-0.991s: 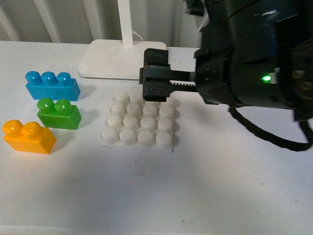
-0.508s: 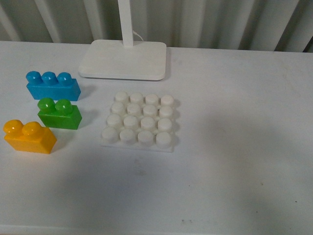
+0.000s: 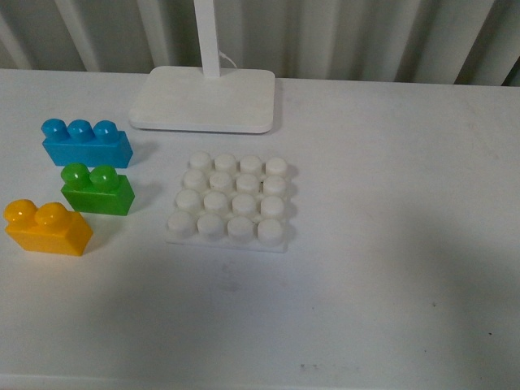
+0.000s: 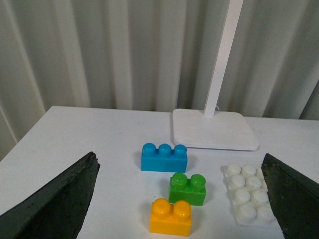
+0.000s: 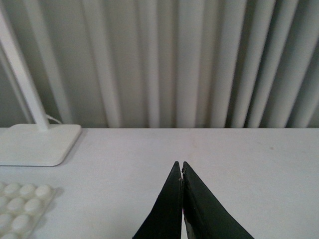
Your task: Insert yellow block into base center
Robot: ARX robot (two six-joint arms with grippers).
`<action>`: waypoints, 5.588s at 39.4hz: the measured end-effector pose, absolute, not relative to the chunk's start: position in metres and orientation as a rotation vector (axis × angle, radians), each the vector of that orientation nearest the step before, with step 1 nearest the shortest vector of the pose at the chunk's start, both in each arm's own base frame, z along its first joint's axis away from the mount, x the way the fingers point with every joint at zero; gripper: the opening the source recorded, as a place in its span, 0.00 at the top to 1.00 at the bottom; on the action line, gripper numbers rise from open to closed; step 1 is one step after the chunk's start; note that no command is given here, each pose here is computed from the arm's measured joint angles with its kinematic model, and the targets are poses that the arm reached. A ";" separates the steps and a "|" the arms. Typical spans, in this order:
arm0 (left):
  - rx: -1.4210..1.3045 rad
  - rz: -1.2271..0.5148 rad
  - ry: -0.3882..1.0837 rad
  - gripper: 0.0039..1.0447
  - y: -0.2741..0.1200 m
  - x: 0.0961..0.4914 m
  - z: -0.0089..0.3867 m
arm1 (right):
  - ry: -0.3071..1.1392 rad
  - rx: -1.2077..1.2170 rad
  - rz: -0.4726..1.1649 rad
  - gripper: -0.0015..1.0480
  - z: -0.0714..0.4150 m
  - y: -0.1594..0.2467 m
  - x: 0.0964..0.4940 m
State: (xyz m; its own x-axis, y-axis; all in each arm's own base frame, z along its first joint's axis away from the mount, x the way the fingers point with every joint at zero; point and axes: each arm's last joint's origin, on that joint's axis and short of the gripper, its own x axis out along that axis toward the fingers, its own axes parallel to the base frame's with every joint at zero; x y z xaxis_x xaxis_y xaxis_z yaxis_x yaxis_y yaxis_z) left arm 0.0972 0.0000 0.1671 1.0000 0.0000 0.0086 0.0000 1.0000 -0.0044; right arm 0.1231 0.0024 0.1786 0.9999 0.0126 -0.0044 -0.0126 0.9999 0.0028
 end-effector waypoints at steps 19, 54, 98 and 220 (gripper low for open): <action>-0.004 0.000 -0.009 0.06 0.000 0.097 0.167 | -0.009 0.003 0.000 0.99 0.168 0.000 0.110; -0.124 0.030 0.445 0.06 -0.008 0.119 0.154 | -0.004 0.001 0.002 0.08 0.165 0.000 0.098; 0.071 -0.093 0.605 0.06 -0.034 0.225 0.072 | -0.004 0.001 0.002 0.09 0.165 0.000 0.098; -0.008 -0.117 0.605 0.38 -0.196 0.277 0.098 | -0.004 0.001 0.002 0.09 0.165 0.000 0.098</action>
State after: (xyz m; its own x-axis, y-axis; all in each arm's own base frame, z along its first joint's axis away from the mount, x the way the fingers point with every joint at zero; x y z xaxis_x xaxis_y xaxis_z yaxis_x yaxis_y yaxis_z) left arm 0.2766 -0.1958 0.0978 0.8158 -0.1122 -0.5673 0.1076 0.9933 -0.0418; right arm 0.0976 0.0001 0.1655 1.0000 0.0019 0.0036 -0.0019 1.0000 0.0010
